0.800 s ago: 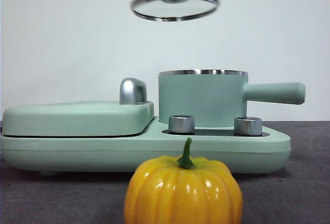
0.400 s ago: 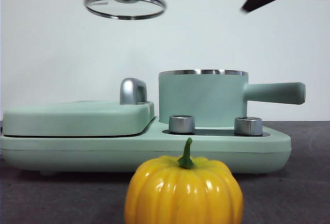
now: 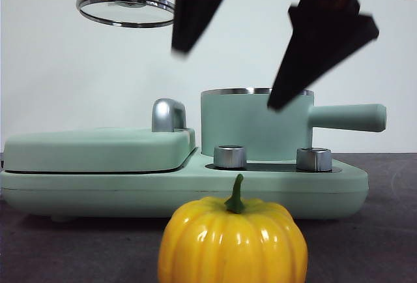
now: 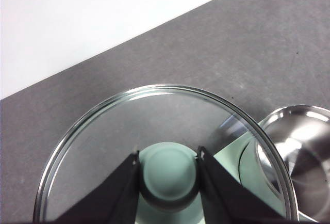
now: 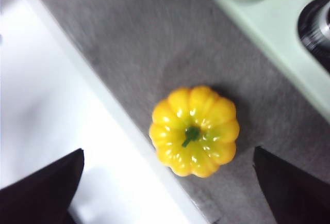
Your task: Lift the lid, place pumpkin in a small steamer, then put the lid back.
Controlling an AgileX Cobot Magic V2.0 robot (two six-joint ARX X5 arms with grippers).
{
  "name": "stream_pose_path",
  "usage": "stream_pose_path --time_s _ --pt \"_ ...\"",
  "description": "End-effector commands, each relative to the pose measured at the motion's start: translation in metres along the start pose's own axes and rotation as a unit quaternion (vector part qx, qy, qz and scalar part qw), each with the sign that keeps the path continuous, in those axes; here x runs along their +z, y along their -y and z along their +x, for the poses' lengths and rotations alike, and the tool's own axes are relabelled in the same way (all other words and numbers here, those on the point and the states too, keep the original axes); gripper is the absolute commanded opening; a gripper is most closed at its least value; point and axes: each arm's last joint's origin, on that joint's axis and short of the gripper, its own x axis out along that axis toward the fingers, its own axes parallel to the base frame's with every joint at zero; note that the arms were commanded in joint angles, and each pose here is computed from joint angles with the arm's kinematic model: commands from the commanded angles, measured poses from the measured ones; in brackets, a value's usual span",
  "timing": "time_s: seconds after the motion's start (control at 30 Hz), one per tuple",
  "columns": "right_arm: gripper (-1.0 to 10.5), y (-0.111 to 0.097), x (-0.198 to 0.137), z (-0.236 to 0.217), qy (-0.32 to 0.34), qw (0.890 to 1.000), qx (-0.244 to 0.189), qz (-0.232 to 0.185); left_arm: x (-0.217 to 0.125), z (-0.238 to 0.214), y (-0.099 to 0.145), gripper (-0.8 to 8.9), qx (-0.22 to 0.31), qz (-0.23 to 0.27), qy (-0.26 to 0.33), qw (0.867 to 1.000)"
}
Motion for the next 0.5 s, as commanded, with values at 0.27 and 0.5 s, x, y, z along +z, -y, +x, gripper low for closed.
stream_pose_path --time_s 0.27,0.5 --pt "5.5 -0.005 0.008 0.041 -0.056 0.998 -0.037 -0.005 0.009 -0.007 -0.001 0.16 0.003 -0.002 0.027 1.000" --pt "5.5 -0.003 0.011 0.065 -0.085 0.995 -0.048 -0.002 0.008 -0.006 -0.002 0.16 0.003 -0.004 0.026 1.000"
